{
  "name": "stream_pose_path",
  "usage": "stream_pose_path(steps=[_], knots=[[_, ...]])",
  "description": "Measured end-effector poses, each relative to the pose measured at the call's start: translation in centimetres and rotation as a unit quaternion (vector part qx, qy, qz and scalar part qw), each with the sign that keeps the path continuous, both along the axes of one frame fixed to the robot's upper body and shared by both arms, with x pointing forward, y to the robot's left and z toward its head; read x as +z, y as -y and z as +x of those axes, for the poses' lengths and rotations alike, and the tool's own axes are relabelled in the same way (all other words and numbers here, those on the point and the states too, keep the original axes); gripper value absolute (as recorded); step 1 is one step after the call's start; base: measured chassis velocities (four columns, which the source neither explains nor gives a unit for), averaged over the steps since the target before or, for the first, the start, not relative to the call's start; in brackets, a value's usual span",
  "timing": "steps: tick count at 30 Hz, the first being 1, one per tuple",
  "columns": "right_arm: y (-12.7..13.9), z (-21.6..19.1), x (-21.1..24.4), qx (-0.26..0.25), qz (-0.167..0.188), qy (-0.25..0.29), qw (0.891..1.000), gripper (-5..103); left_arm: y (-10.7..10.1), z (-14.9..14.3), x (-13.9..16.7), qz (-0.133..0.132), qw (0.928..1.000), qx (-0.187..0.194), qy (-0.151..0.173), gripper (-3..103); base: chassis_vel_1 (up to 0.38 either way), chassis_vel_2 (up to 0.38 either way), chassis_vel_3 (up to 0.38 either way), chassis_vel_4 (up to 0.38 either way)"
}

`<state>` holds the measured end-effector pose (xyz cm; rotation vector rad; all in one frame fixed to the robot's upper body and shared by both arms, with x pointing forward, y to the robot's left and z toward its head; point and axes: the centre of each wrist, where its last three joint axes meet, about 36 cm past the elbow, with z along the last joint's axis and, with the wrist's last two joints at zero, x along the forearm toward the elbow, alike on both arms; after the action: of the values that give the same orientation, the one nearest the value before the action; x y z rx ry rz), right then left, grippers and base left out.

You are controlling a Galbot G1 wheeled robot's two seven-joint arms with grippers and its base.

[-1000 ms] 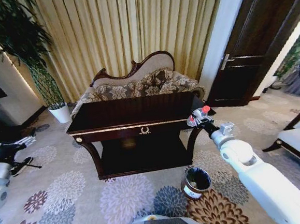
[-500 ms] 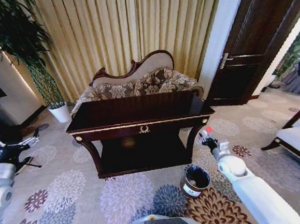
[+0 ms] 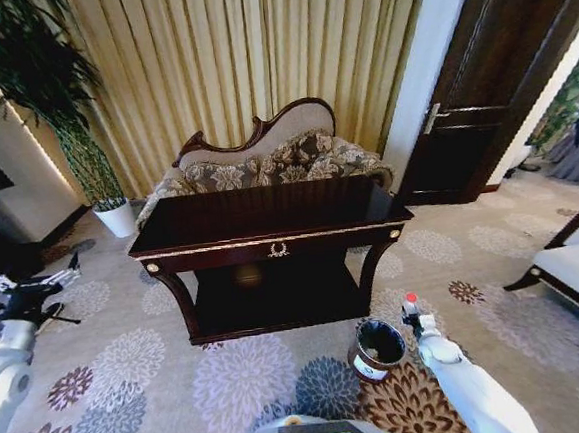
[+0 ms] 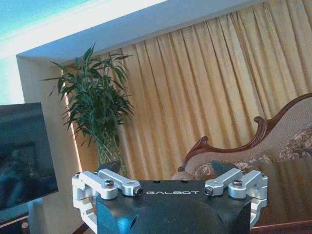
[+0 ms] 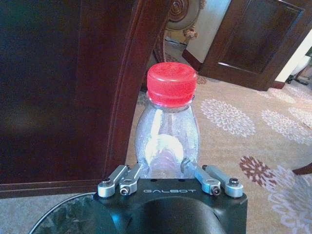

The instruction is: Move to the front of the table and place the trash on the table into the trash bin.

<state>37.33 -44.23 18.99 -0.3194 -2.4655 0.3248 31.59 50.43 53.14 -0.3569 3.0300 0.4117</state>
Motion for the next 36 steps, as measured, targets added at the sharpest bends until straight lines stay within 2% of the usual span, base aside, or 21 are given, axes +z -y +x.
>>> stream_pose_path(steps=[8, 11, 13, 23, 27, 29, 30, 31, 34, 35, 36], knots=[[-4.4, -0.3, 0.1, 0.006, 0.038, 0.020, 0.999, 27, 0.8, 0.0, -0.5, -0.006, 1.0000, -0.007, -0.001, 100, 0.000, 0.000, 0.000, 0.000], [-5.1, -0.2, 0.1, 0.009, 0.043, 0.022, 0.999, 27, 0.9, 0.0, -0.5, -0.006, 1.0000, -0.008, -0.002, 100, 0.000, 0.000, 0.000, 0.000], [-7.3, -0.1, -0.4, 0.018, 0.050, 0.019, 0.998, 27, 1.0, -0.2, -0.6, -0.006, 1.0000, -0.007, -0.002, 100, 0.000, 0.000, 0.000, 0.000], [-8.0, -0.1, -0.9, 0.021, 0.051, 0.013, 0.998, 26, 1.2, -0.1, -0.7, -0.006, 0.9999, -0.009, -0.003, 100, 0.000, 0.000, 0.000, 0.000], [-7.5, 0.1, -0.7, 0.021, 0.047, 0.014, 0.999, 47, 1.3, 0.0, -0.8, -0.007, 0.9999, -0.011, -0.004, 100, 0.000, 0.000, 0.000, 0.000], [-7.5, 0.2, -0.7, 0.020, 0.047, 0.014, 0.999, 47, 1.3, 0.1, -0.8, -0.007, 0.9999, -0.012, -0.004, 100, 0.000, 0.000, 0.000, 0.000], [-7.5, 0.3, -0.8, 0.020, 0.046, 0.013, 0.999, 54, 1.3, 0.1, -0.8, -0.007, 0.9999, -0.012, -0.004, 100, 0.000, 0.000, 0.000, 0.000], [-7.5, 0.3, -0.8, 0.020, 0.046, 0.013, 0.999, 54, 1.3, 0.1, -0.8, -0.007, 0.9999, -0.012, -0.004, 100, 0.000, 0.000, 0.000, 0.000], [-7.6, 0.4, -0.7, 0.021, 0.047, 0.014, 0.999, 70, 1.3, 0.1, -0.8, -0.007, 0.9999, -0.012, -0.005, 100, 0.000, 0.000, 0.000, 0.000], [-7.6, 0.4, -0.7, 0.021, 0.047, 0.014, 0.999, 70, 1.3, 0.1, -0.8, -0.007, 0.9999, -0.012, -0.005, 100, 0.000, 0.000, 0.000, 0.000], [-7.6, 0.4, -0.7, 0.021, 0.047, 0.014, 0.999, 76, 1.2, 0.1, -0.8, -0.007, 0.9999, -0.011, -0.005, 100, 0.000, 0.000, 0.000, 0.000]])
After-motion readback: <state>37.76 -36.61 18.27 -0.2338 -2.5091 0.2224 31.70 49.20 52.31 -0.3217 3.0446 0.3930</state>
